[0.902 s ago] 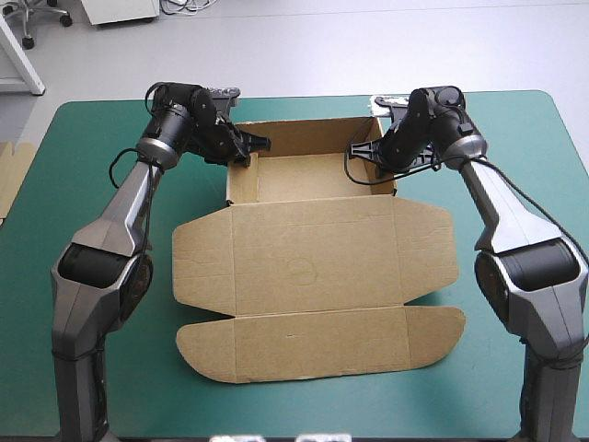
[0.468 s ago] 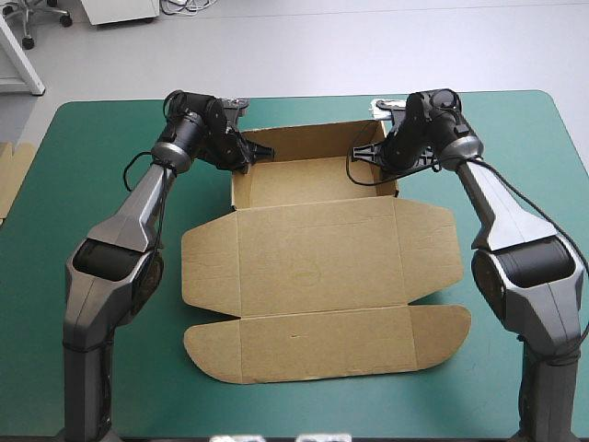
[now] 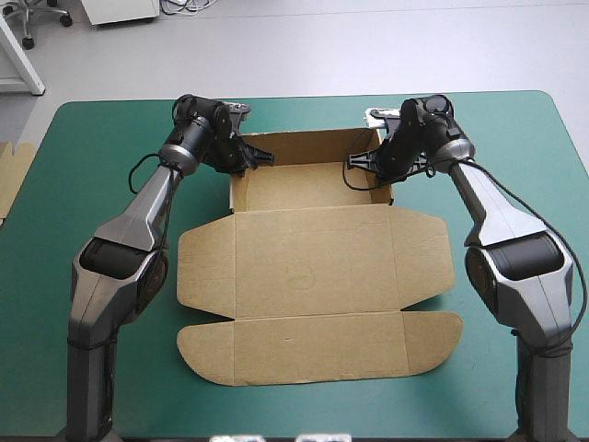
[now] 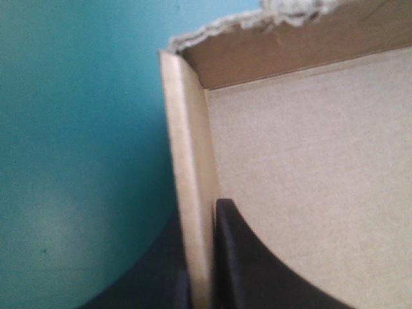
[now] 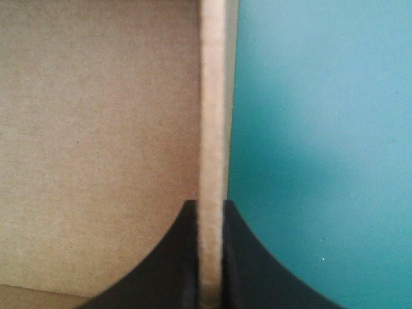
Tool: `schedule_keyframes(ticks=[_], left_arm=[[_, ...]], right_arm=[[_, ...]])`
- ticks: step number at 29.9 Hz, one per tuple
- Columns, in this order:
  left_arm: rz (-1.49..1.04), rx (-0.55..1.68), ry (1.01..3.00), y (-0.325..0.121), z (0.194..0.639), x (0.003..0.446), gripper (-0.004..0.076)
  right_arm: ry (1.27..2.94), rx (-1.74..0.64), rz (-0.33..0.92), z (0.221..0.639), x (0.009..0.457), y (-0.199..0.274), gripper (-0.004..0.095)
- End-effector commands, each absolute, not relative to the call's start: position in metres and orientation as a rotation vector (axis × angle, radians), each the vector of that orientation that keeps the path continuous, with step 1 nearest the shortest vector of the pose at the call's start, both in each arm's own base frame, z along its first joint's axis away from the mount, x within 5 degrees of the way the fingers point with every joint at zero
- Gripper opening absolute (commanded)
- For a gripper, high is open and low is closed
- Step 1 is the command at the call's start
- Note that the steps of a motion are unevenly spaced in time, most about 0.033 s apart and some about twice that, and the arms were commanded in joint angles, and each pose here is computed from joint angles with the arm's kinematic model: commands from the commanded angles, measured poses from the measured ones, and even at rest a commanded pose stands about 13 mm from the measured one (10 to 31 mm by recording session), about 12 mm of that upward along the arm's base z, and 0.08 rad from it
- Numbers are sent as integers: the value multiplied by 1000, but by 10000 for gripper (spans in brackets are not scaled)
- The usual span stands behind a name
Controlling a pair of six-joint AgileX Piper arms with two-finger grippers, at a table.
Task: Fold the box
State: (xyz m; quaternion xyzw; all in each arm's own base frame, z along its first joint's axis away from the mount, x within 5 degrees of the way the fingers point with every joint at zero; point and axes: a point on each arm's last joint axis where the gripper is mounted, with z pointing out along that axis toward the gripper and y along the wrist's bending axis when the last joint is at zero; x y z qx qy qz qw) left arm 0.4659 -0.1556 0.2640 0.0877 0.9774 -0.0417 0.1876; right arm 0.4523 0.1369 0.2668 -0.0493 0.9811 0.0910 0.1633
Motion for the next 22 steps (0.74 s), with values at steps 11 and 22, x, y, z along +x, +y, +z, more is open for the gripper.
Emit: schedule_keyframes(ticks=[11, 22], left_arm=[[-51, 306, 2689, -159, 282, 463, -10], [-97, 293, 2644, -160, 306, 461, 135]], right_arm=[[2695, -167, 261, 295, 453, 126, -3], [2655, -189, 258, 313, 449, 125, 184]])
